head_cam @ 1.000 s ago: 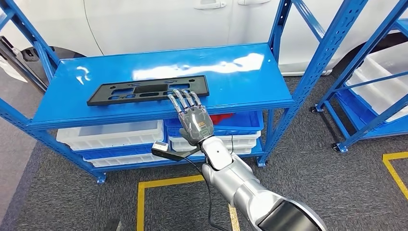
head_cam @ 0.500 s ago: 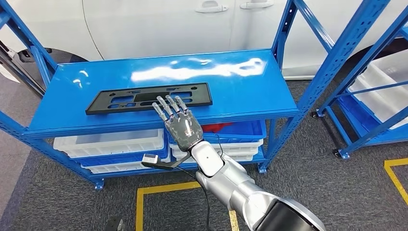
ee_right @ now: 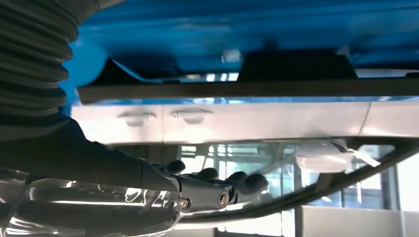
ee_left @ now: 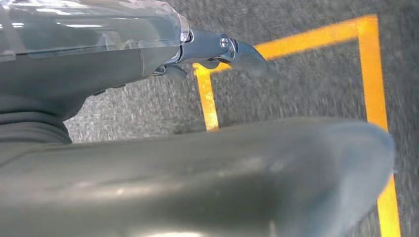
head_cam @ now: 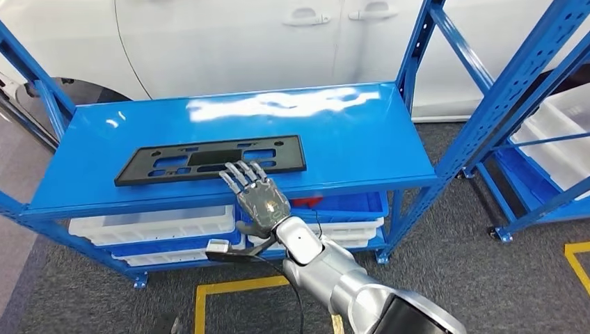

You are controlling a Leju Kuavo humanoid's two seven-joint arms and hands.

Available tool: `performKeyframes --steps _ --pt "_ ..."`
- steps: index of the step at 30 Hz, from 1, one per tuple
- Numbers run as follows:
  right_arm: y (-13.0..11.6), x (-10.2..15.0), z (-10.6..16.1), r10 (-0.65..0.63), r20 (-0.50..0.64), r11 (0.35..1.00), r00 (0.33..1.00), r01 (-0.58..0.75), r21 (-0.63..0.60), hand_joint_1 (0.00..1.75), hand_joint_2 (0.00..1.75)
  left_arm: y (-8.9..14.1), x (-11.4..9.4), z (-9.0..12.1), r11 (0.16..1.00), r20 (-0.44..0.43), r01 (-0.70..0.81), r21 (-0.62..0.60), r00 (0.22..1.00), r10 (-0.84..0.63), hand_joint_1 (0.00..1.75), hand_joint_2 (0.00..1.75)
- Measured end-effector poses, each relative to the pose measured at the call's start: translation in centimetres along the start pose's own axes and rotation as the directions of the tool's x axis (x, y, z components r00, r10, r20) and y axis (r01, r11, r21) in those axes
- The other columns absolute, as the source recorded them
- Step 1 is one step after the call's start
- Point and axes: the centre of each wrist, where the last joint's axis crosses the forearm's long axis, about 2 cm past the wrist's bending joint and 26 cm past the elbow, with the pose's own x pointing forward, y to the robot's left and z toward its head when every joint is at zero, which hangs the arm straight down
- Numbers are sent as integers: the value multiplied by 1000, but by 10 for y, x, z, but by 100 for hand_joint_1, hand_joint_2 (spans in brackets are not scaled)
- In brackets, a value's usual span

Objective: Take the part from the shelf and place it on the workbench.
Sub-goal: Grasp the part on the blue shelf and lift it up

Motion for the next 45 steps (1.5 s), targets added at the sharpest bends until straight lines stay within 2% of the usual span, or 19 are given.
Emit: performKeyframes --steps 5,13,19,23,34,45 --pt "-2 7 -3 31 26 999 999 -31 -10 0 0 -2 3 -1 1000 3 9 -5 1000 -9 0 0" --pt "0 9 -3 -18 -2 1000 1000 18 -4 0 0 -1 1 0 1000 -2 4 7 1000 -4 0 0" --pt "-3 10 -5 25 5 999 1000 -25 -23 0 0 -1 1 0 1000 -2 5 9 1000 -5 0 0" --pt "0 10 -2 47 9 999 999 -47 -19 0 175 -1 -1 0 1000 -5 8 8 1000 -8 0 0" --pt "-9 0 -10 149 -32 987 988 -151 -56 0 175 -2 1 0 999 -9 34 3 999 -34 0 0" --pt "-5 -2 -7 174 -43 984 984 -175 -32 0 175 -1 1 0 999 -10 32 5 999 -32 0 0"
